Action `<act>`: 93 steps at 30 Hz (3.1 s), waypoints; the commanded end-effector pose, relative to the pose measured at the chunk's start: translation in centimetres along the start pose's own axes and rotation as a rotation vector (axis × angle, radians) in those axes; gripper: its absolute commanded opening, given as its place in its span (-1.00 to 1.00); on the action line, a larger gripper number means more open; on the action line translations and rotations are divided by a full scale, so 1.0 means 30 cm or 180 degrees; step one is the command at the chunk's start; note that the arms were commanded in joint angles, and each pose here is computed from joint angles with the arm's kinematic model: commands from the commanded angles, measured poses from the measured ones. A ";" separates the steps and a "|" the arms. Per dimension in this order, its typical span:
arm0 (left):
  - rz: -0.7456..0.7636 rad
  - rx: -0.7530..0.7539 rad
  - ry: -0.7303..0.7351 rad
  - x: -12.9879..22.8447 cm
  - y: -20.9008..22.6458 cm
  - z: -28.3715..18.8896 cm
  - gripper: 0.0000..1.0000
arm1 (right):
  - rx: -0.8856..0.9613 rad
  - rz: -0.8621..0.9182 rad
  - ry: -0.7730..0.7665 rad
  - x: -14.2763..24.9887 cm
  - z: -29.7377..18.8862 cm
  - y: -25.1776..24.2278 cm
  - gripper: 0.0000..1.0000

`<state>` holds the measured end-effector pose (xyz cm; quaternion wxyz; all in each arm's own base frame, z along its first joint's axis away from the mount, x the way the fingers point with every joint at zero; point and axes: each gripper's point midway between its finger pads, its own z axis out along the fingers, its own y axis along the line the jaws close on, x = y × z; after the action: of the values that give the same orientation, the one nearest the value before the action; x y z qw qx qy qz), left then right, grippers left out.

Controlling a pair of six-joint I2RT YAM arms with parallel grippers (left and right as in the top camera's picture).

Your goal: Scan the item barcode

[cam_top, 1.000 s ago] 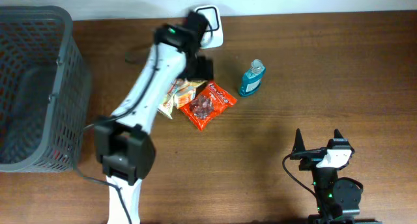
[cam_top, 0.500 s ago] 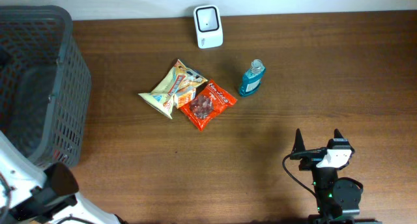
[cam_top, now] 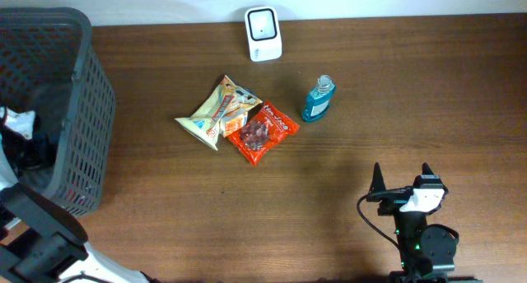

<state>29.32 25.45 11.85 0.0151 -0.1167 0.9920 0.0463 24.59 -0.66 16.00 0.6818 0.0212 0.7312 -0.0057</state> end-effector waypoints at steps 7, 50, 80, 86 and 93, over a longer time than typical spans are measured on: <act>0.1853 0.0615 0.0835 0.275 -0.123 0.182 1.00 | 0.0010 0.0012 0.0019 0.013 0.001 -0.003 0.97; 0.0089 0.0602 -0.1375 -0.176 -1.225 -0.613 -1.00 | 0.0011 0.0013 0.0019 0.013 0.001 -0.003 0.97; -0.0053 -0.0432 -0.0712 0.036 -0.863 -0.547 -1.00 | 0.0011 0.0013 0.0019 0.013 0.001 -0.003 0.97; -0.0673 -0.0727 -0.0502 0.014 -0.603 -0.490 -1.00 | 0.0011 0.0013 0.0019 0.013 0.001 -0.003 0.97; -0.1083 -0.1066 -0.0496 0.013 -0.409 -0.493 -1.00 | 0.0010 0.0012 0.0019 0.013 0.001 -0.003 0.96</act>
<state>32.33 9.58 24.78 0.0771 -0.2642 0.9452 0.1757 24.59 -0.61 15.99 0.6816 0.0202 0.7314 -0.0049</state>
